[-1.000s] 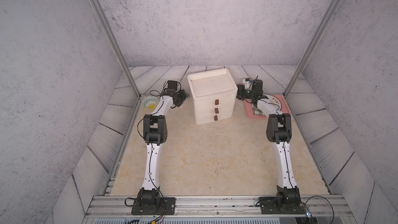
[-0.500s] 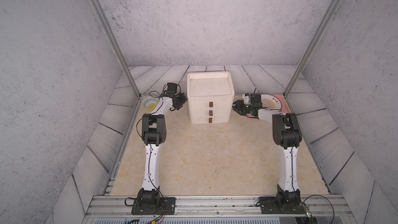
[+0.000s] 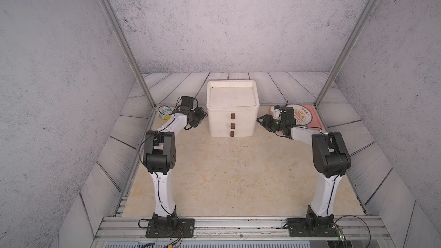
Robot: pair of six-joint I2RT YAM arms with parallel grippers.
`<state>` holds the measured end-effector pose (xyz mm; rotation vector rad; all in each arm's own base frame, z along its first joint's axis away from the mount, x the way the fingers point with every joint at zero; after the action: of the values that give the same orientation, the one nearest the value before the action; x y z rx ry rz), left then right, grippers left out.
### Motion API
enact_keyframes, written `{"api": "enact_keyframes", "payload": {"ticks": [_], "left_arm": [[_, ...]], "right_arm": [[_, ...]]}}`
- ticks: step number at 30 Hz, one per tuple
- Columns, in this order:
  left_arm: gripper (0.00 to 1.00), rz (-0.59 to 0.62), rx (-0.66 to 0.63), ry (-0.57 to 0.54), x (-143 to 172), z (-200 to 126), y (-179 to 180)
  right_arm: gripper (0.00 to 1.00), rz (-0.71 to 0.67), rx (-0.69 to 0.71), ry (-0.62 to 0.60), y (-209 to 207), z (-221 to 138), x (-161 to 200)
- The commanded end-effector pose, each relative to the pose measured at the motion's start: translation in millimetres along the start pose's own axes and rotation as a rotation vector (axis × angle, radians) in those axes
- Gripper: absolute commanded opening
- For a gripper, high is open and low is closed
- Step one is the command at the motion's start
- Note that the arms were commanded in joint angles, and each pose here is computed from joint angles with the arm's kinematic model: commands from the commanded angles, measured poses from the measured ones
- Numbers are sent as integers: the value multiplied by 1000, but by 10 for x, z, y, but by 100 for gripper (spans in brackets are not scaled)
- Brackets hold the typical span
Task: Please put the sticky notes in the drawer by color
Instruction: Adjust the storage box at the center of the board.
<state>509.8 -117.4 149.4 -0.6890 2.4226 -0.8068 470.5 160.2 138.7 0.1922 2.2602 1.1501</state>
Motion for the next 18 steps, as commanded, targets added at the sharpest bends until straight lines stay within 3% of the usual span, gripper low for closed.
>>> {"api": "enact_keyframes", "payload": {"ticks": [1,6,10,15,18], "left_arm": [[70,194,154,215,840,-29,-619],[72,239,54,145,732,-431,-340],[73,205,-12,46,568,-789,7],[76,146,-17,-56,437,-1148,204],[76,133,10,-58,471,-1225,170]], "right_arm": [[52,-166,-188,216,761,-15,647],[53,-277,31,216,692,-389,712],[54,-375,165,173,742,-784,706],[56,-403,287,32,784,-1178,568],[60,-358,330,-77,715,-1268,380]]}}
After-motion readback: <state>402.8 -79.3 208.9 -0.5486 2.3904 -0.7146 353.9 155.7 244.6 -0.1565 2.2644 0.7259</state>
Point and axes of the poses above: each gripper's point midway between its finger pads, its own z axis out along the fingers, its own y axis along the line the jaws close on, x = y × z, the point moved 5 cm from there along -z, back along the fingers, and after that the axes turned 2 degrees about -z, right-handed, at the moved point
